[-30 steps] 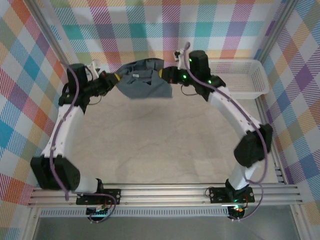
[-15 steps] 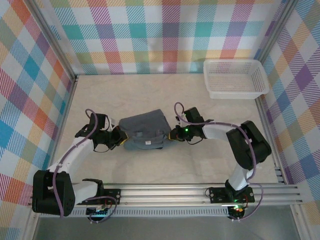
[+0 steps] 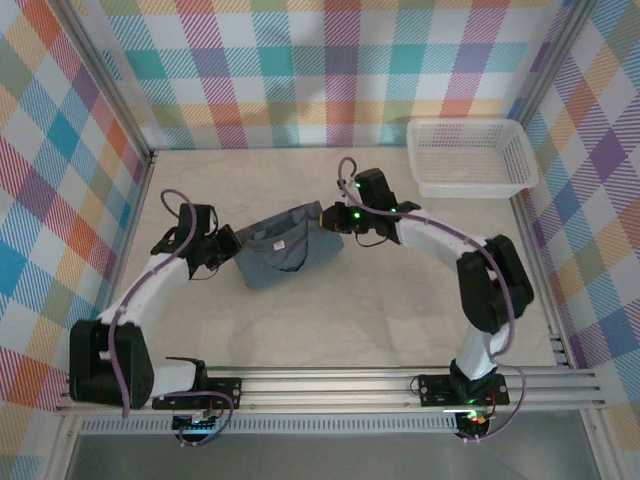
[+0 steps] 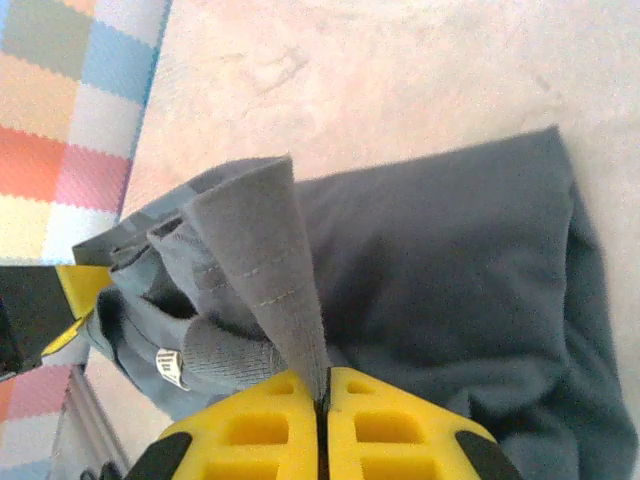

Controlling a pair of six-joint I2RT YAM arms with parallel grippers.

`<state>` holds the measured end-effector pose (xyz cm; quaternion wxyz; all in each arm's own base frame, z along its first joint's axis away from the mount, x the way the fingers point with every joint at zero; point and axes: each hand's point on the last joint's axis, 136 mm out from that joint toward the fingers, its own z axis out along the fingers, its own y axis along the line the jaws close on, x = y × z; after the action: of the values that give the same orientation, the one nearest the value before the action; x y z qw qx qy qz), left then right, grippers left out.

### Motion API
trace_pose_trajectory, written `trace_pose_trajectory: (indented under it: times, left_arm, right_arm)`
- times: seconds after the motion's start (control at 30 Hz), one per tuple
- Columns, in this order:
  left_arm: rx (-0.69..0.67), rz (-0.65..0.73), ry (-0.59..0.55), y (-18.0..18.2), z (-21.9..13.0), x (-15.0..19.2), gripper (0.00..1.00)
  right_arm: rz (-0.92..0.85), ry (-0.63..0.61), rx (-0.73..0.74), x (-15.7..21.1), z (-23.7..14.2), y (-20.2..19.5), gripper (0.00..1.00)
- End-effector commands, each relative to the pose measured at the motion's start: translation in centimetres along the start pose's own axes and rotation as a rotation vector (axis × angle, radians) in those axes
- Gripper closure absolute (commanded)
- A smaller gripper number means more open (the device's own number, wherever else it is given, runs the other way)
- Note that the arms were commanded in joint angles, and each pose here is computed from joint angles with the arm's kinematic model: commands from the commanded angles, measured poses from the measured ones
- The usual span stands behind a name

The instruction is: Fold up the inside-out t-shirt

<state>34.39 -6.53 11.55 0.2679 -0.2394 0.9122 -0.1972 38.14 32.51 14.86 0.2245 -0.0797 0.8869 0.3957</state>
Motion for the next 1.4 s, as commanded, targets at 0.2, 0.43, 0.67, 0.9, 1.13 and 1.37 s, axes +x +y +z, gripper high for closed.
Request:
trace_pose_trajectory:
  times: [0.2,0.43,0.67,0.9,1.13,1.37]
  left_arm:
    - [-0.096,0.014,-0.022,1.7,7.3,-2.7,0.88]
    - [0.026,0.06,-0.13,-2.2,0.7,-5.6,0.41]
    - [0.085,0.153,-0.091,-4.7,-4.8,-0.7,0.24]
    - [0.058,0.147,-0.046,-2.6,-6.8,4.8,0.0]
    - [-0.208,0.022,-0.13,2.9,-8.5,4.0,0.0]
    - [-0.308,-0.166,-0.255,5.8,-9.1,1.2,0.05]
  right_arm:
    - [0.05,0.084,0.136,1.2,5.2,-5.7,0.82]
    - [0.021,0.008,0.282,1.0,-0.8,-5.7,0.31]
    - [0.232,0.092,0.234,6.0,0.3,-7.2,0.36]
    - [0.486,0.124,0.179,9.0,4.3,-4.1,0.54]
    - [0.56,0.064,0.12,8.2,13.0,4.0,0.66]
    - [0.268,0.335,-0.007,5.7,16.3,11.8,0.48]
